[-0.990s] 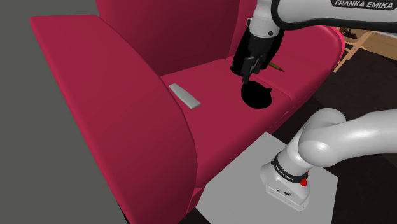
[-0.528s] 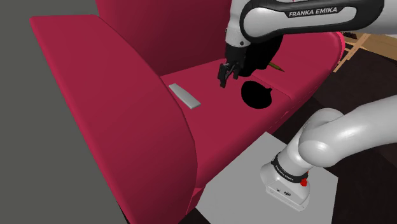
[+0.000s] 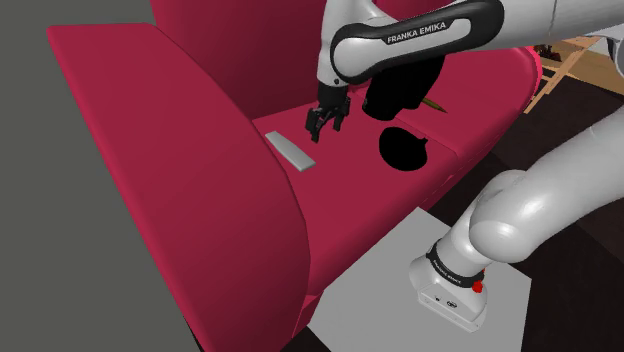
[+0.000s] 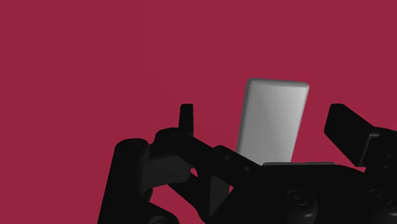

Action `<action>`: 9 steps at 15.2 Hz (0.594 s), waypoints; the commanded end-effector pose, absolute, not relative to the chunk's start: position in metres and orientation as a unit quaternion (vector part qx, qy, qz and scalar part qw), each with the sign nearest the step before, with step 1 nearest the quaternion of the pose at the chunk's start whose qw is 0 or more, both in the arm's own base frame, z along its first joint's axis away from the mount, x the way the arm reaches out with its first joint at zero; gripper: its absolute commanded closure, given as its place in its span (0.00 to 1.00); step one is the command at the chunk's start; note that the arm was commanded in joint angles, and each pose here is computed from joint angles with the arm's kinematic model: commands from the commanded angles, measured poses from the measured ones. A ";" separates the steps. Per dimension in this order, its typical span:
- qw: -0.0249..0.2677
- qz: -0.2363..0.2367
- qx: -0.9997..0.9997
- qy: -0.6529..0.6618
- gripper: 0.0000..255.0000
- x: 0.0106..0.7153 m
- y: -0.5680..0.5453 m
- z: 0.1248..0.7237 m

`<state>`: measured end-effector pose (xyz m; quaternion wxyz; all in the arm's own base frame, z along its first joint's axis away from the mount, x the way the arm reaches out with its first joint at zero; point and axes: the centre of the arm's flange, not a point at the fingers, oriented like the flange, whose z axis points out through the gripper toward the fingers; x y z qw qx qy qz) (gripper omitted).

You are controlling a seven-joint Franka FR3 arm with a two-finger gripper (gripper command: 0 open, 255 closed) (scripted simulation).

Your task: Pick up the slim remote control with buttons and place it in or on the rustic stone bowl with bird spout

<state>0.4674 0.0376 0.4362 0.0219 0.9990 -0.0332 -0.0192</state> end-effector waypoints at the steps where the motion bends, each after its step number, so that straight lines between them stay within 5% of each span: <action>1: 0.018 -0.015 0.999 -0.039 0.00 0.489 0.042 0.422; 9: 0.005 -0.001 0.998 -0.062 0.00 0.574 0.059 0.370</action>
